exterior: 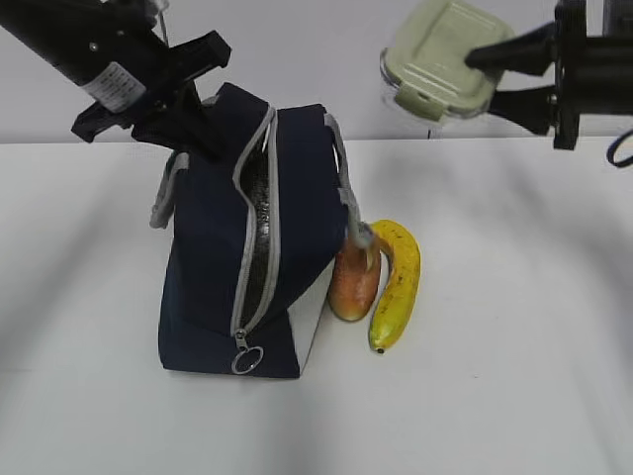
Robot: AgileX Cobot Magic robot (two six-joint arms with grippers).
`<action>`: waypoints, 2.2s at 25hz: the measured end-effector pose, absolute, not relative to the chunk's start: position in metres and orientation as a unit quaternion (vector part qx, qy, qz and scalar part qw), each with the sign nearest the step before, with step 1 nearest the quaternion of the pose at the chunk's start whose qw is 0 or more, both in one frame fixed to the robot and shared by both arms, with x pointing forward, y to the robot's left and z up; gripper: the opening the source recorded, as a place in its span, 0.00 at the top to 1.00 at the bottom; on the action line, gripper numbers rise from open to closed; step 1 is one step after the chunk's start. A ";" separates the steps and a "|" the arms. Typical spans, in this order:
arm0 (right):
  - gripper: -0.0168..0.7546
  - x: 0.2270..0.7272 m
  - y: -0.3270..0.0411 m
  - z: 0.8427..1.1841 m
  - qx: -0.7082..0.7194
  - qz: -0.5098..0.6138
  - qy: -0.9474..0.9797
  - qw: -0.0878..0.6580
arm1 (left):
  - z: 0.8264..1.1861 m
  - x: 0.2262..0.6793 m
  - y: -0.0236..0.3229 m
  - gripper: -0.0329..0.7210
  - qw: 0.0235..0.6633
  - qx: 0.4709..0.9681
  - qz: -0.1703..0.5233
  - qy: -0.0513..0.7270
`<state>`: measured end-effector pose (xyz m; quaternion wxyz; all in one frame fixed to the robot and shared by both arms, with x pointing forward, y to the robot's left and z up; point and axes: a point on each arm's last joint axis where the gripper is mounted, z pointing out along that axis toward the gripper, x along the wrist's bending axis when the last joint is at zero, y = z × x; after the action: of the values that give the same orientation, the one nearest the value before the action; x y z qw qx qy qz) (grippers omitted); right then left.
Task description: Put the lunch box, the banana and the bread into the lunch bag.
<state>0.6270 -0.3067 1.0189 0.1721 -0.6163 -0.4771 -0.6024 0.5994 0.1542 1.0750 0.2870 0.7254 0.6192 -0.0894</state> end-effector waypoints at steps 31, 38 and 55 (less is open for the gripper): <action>0.47 0.616 -0.187 1.010 -0.596 -0.426 -0.628 0.264 | 1.077 0.601 0.151 0.96 0.309 0.725 -0.095 0.607; 0.47 0.615 -0.171 0.994 -0.596 -0.403 -0.636 0.278 | 1.076 0.601 0.152 0.96 0.303 0.730 -0.086 0.606; 0.47 0.625 -0.142 0.978 -0.607 -0.408 -0.619 0.286 | 1.073 0.602 0.158 0.96 0.280 0.746 -0.059 0.602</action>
<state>0.6254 -0.1423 0.9777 0.2861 -0.6069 -0.6191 -0.4080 0.6021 0.1576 1.0729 0.2800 0.7458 0.6015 -0.0587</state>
